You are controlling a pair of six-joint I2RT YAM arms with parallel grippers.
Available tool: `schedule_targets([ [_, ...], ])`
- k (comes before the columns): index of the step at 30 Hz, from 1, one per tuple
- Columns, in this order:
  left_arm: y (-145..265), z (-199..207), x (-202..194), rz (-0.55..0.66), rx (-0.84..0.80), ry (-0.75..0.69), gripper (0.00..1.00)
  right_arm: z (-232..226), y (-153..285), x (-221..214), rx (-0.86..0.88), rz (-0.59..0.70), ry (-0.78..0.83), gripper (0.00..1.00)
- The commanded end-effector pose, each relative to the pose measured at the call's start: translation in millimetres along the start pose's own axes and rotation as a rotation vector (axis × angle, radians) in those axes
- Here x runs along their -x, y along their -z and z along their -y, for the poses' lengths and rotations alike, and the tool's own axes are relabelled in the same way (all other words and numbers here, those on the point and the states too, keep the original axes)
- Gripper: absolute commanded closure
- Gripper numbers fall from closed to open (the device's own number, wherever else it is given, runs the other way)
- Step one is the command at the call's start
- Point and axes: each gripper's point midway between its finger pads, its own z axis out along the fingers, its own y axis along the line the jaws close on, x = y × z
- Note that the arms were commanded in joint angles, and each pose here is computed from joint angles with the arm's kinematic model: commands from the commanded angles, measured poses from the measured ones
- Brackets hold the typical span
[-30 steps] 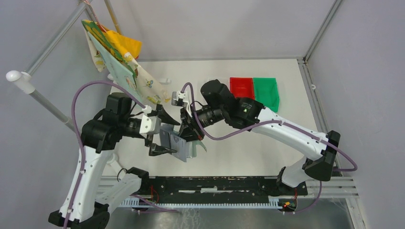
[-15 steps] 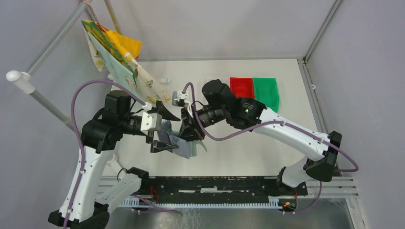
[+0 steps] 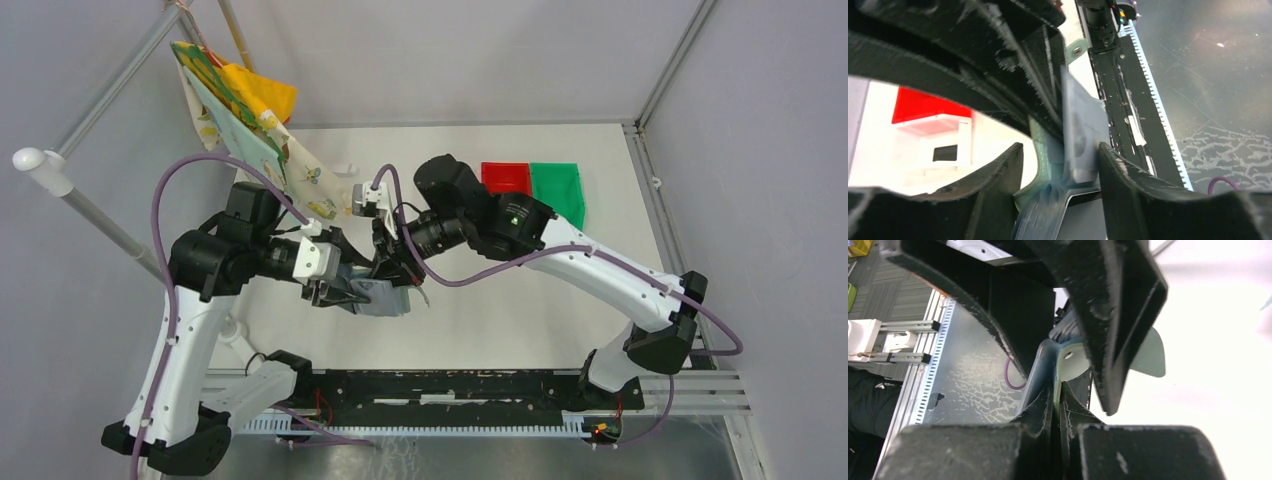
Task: Take the credit cards out of the card holder
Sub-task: Remove the credit card from the card holder.
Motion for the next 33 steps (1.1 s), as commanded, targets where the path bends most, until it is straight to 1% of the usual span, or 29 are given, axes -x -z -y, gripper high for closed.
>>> schedule_targets([
  [1, 1.9, 1.9, -10.7, -0.059, -0.026, -0.06, 0.52, -13.0, 8.8, 51.0, 0.012, 0.12, 0.148, 1.0],
  [4, 2.3, 3.3, -12.8, -0.068, -0.024, -0.058, 0.69, -2.0, 7.7, 52.6, -0.039, 0.106, 0.149, 1.0],
  [6, 2.3, 3.4, -16.6, -0.08, -0.023, -0.05, 0.77, 5.7, 10.8, 56.2, -0.083, 0.114, 0.156, 1.0],
  [11, 1.8, 5.8, -25.2, -0.1, -0.022, -0.034, 0.87, 17.4, 25.4, 66.3, -0.162, 0.164, 0.149, 1.0],
  [12, 1.4, 6.2, -26.4, -0.101, -0.022, -0.025, 0.9, 20.5, 29.3, 67.7, -0.177, 0.178, 0.145, 0.95],
  [13, 0.9, 6.5, -27.6, -0.1, -0.022, -0.012, 0.93, 23.6, 34.3, 68.8, -0.19, 0.19, 0.135, 0.88],
  [14, 0.1, 6.5, -28.0, -0.097, -0.024, 0.0, 0.96, 25.5, 39.5, 70.1, -0.198, 0.207, 0.127, 0.79],
  [15, -0.4, 6.8, -27.9, -0.093, -0.026, 0.012, 0.98, 28.9, 45.7, 72.3, -0.211, 0.224, 0.12, 0.72],
  [16, -1.1, 7.3, -27.3, -0.087, -0.028, 0.025, 0.98, 30.6, 53.2, 74.9, -0.226, 0.248, 0.111, 0.62],
  [17, -2.1, 6.9, -25.8, -0.077, -0.031, 0.038, 0.98, 33.5, 61.6, 76.5, -0.241, 0.273, 0.103, 0.55],
  [20, -5.5, 0.9, -14.7, -0.024, -0.017, 0.111, 0.98, 39.3, 89.7, 80.1, -0.277, 0.369, 0.08, 0.41],
  [23, -9.2, -12.0, 4.6, 0.058, 0.009, 0.215, 0.98, 36.9, 113.3, 69.6, -0.284, 0.471, 0.072, 0.28],
  [24, -10.0, -18.5, 12.6, 0.089, 0.022, 0.239, 0.98, 32.6, 120.0, 64.1, -0.28, 0.508, 0.078, 0.23],
  [25, -10.1, -22.7, 22.8, 0.124, 0.032, 0.31, 0.98, 28.5, 122.1, 57.4, -0.265, 0.53, 0.068, 0.21],
  [28, -9.1, -40.3, 48.5, 0.222, 0.075, 0.39, 0.98, 12.9, 126.5, 43.5, -0.211, 0.611, 0.065, 0.15],
  [30, -6.5, -56.8, 63.5, 0.287, 0.142, 0.425, 0.98, 2.8, 127.6, 35.0, -0.163, 0.669, 0.051, 0.13],
  [31, -4.0, -65.7, 72.4, 0.321, 0.176, 0.408, 0.98, -1.2, 127.8, 29.6, -0.138, 0.702, 0.043, 0.11],
  [33, -1.3, -75.4, 82.5, 0.359, 0.206, 0.421, 0.98, -4.4, 130.9, 26.5, -0.125, 0.753, 0.045, 0.06],
])
